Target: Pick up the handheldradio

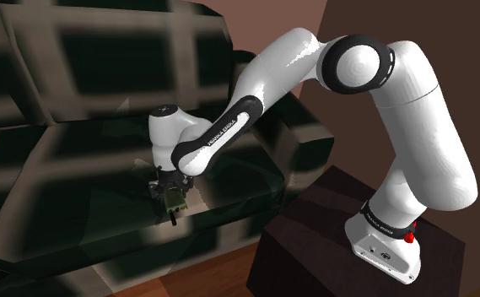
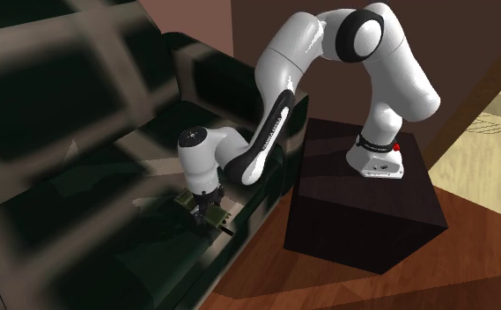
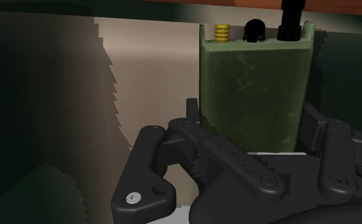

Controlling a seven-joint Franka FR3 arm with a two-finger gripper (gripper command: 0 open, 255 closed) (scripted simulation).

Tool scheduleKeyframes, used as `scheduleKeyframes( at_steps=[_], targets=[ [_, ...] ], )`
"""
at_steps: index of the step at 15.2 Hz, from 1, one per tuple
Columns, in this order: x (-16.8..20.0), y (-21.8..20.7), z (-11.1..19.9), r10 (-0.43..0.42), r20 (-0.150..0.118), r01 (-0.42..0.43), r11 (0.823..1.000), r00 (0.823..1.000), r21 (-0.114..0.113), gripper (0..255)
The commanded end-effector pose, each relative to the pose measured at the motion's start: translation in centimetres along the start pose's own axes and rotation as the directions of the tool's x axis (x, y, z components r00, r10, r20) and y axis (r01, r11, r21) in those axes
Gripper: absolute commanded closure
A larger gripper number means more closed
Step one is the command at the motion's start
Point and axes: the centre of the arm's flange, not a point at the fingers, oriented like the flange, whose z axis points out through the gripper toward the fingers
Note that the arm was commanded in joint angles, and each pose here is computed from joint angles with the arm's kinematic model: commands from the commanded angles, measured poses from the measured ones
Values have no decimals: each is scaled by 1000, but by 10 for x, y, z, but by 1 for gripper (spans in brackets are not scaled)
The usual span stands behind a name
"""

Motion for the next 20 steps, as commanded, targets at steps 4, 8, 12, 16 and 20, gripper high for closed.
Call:
scheduleKeyframes(
  at_steps=[4,8,12,16,20],
  targets=[
    [0,0,1,0,0,0,1000,1000,0,255],
    [0,0,-15,0,0,0,1000,1000,0,255],
    [0,-1,-36,0,0,0,1000,1000,0,255],
    [-1,-2,-57,0,0,0,1000,1000,0,255],
    [-1,-3,-79,0,0,0,1000,1000,0,255]
  ],
)
